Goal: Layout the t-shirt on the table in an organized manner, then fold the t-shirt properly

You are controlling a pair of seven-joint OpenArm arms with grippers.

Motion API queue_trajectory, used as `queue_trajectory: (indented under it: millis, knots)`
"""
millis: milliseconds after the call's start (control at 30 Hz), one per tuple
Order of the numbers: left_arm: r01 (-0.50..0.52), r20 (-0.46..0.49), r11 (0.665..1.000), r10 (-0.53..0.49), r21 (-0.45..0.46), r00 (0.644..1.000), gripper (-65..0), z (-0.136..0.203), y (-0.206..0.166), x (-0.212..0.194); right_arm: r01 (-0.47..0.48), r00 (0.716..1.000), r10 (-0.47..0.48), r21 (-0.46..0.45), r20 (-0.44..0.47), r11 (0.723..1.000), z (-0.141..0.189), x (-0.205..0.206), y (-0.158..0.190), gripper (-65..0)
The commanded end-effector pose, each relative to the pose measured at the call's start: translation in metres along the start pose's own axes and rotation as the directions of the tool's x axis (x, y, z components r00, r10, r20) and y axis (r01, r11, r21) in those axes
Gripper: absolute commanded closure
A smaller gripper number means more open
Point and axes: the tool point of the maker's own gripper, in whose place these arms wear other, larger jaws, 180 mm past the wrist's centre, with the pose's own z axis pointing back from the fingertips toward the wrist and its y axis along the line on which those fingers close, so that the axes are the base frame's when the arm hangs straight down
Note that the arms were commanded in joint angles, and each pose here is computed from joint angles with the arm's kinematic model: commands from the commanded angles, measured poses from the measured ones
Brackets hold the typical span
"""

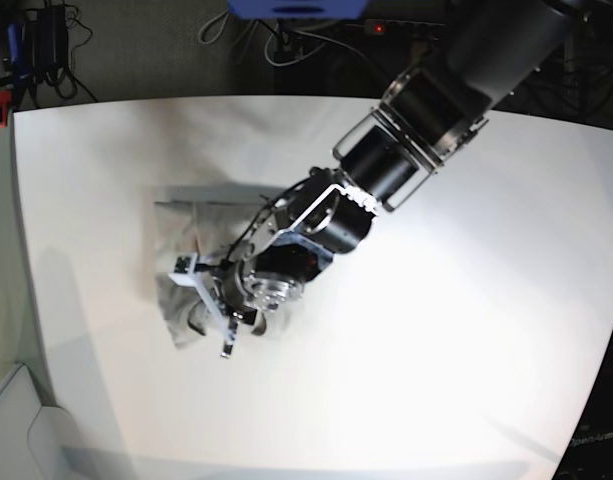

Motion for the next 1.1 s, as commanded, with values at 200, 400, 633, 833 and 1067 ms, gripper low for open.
queue_trajectory:
  millis: [200,400,633,833,1067]
  knots:
    - [0.006,0.009,0.998,-0.006,0.063,1.0,-7.2,0.003,0.029,0.004,-0.057,0.998,0.056,0.016,0.022,0.998,0.0,0.011,0.005,-40.7]
    - [-0.048,0.024,0.954,0.042,0.295,0.999,-34.5,0.011,0.075,0.004,-0.08,0.997,0.079,0.052,0.021,0.995,-0.004,0.013,0.018,-40.7]
    - [-0.153,0.064,0.844,0.14,0.514,0.988,-45.8,0.037,0.123,-0.005,-0.078,0.997,0.076,0.052,0.034,0.996,-0.005,0.017,0.019,-40.7]
    - [-0.534,0.207,0.66,0.51,0.528,0.835,-45.6,0.078,0.127,-0.065,-0.034,0.992,0.027,0.049,0.126,0.998,-0.011,0.052,0.023,-40.6]
    - [-0.738,0.169,0.431,0.795,0.52,0.583,-34.5,0.112,0.037,-0.165,-0.146,0.959,0.077,0.243,0.271,0.959,-0.023,0.116,0.111,-40.1]
